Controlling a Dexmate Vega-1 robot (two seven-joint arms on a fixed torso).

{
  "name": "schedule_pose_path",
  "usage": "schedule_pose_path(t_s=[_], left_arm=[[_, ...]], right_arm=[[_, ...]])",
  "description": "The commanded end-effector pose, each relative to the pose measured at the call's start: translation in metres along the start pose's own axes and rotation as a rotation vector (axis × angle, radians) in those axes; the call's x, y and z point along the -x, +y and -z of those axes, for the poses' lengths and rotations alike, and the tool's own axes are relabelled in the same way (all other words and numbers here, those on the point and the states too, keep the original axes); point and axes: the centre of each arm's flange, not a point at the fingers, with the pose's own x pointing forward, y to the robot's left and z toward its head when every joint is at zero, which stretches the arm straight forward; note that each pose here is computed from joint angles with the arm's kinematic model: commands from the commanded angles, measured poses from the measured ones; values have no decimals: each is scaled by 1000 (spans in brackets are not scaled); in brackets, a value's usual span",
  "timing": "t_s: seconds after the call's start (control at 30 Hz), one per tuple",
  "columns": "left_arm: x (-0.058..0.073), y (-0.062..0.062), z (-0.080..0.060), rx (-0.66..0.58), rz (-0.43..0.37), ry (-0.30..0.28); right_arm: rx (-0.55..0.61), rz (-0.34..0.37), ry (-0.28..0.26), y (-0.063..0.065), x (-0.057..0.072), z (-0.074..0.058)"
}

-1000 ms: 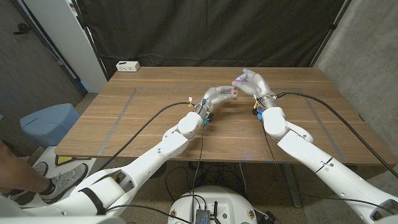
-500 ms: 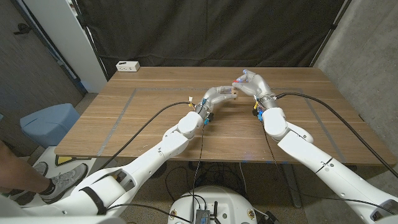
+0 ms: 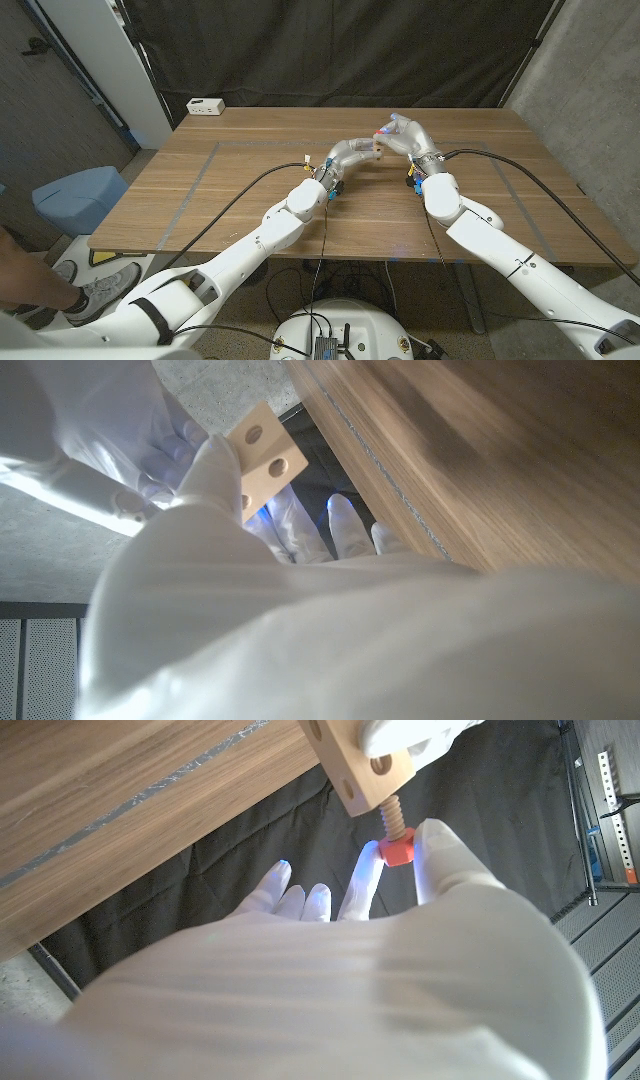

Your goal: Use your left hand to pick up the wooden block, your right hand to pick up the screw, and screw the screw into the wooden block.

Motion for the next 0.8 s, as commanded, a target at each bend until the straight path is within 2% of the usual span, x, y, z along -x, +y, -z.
schedule_pose_path(t_s=[0.03, 0.8], left_arm=[[-2, -1, 1, -1, 6, 4], [-6, -1, 1, -2, 13, 9]], right_arm=[[-2, 2, 8, -1, 0, 3], [-2, -3, 11, -3, -3, 7]])
